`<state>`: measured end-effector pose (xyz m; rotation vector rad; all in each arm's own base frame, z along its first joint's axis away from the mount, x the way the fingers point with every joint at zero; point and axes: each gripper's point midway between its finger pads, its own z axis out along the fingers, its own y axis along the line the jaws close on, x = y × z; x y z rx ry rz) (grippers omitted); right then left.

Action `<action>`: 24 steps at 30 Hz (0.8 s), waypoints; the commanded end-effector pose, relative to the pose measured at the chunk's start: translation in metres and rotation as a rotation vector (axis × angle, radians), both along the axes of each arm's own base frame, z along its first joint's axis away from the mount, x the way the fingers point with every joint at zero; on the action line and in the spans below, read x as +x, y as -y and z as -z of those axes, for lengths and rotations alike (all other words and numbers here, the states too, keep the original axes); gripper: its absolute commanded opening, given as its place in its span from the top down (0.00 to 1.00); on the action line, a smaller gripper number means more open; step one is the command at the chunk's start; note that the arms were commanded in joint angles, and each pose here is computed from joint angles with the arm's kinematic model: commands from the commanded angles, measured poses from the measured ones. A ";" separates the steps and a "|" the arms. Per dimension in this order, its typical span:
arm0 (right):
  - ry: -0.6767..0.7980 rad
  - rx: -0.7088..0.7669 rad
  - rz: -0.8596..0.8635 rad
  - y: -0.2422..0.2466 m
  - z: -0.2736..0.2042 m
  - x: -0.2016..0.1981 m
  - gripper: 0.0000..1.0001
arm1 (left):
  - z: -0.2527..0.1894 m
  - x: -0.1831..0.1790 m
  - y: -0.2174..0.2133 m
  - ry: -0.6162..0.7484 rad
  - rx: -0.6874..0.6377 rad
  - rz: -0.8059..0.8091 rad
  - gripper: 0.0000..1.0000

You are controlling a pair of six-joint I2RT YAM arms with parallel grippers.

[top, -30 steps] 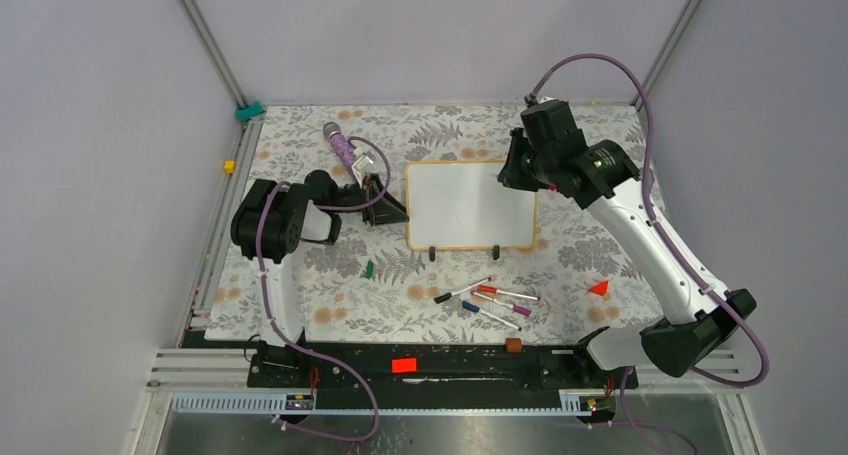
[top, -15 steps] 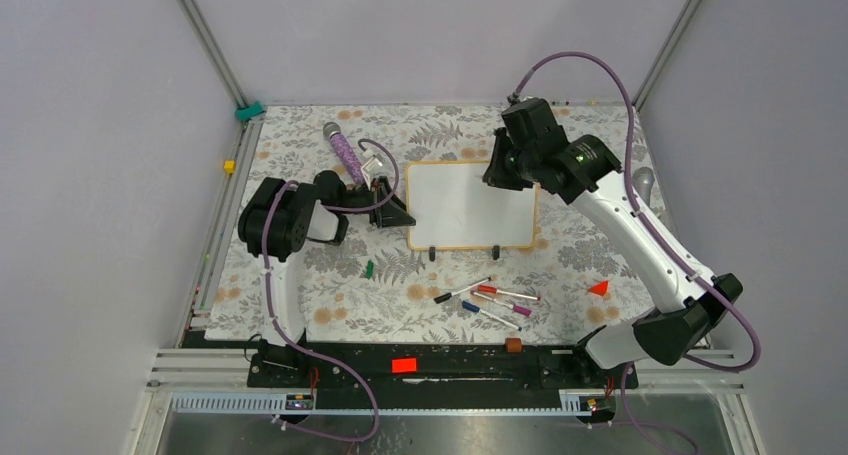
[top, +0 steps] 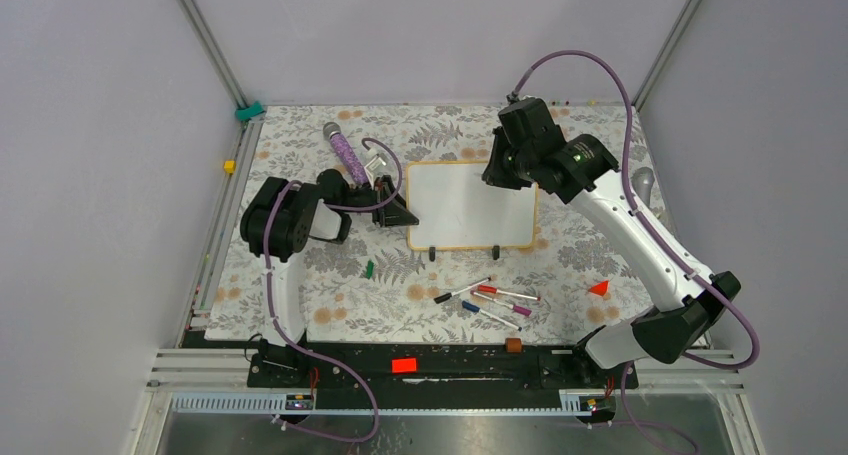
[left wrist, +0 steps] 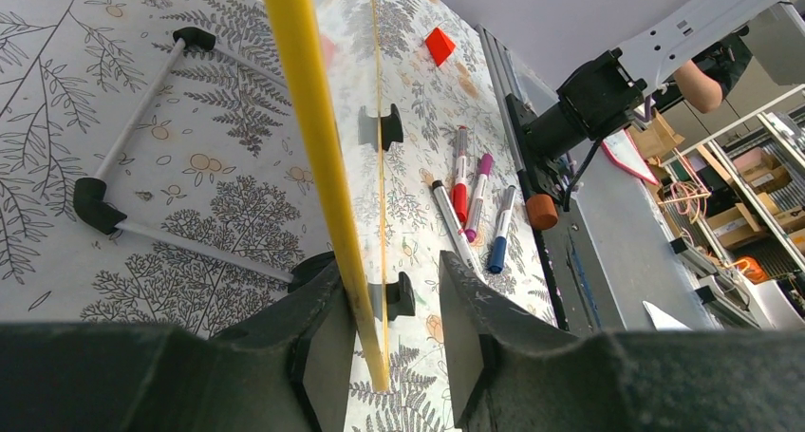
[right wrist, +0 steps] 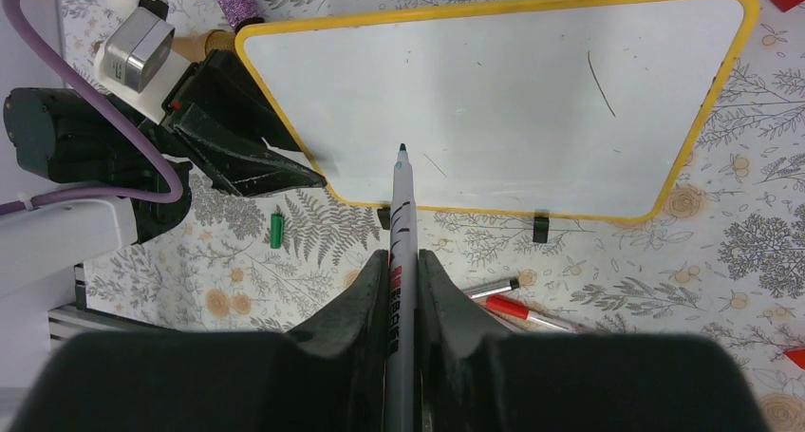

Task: Write a sentence on the whiteboard
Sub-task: Hold the whiteboard on the whiteboard stand.

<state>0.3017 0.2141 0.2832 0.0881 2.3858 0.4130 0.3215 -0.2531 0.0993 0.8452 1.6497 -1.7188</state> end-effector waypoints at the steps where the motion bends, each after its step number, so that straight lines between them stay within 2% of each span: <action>1: 0.039 0.009 0.023 0.004 -0.012 -0.003 1.00 | -0.006 -0.003 0.007 0.085 -0.016 0.030 0.64; 4: 0.034 0.006 0.029 0.006 -0.009 -0.005 1.00 | -0.007 -0.003 0.008 0.060 -0.017 0.015 0.64; 12: 0.044 -0.008 0.032 0.012 -0.006 -0.010 1.00 | -0.009 -0.004 0.011 0.088 -0.018 0.041 0.75; 20: 0.046 -0.010 0.020 0.010 -0.007 -0.008 1.00 | -0.006 -0.006 0.011 0.106 -0.016 0.062 0.77; 22: 0.046 -0.011 0.016 0.009 -0.007 -0.006 1.00 | -0.007 -0.006 0.011 0.108 -0.016 0.063 0.82; 24: 0.048 -0.012 0.010 0.008 -0.008 -0.005 1.00 | -0.007 -0.005 0.011 0.087 -0.016 0.060 0.93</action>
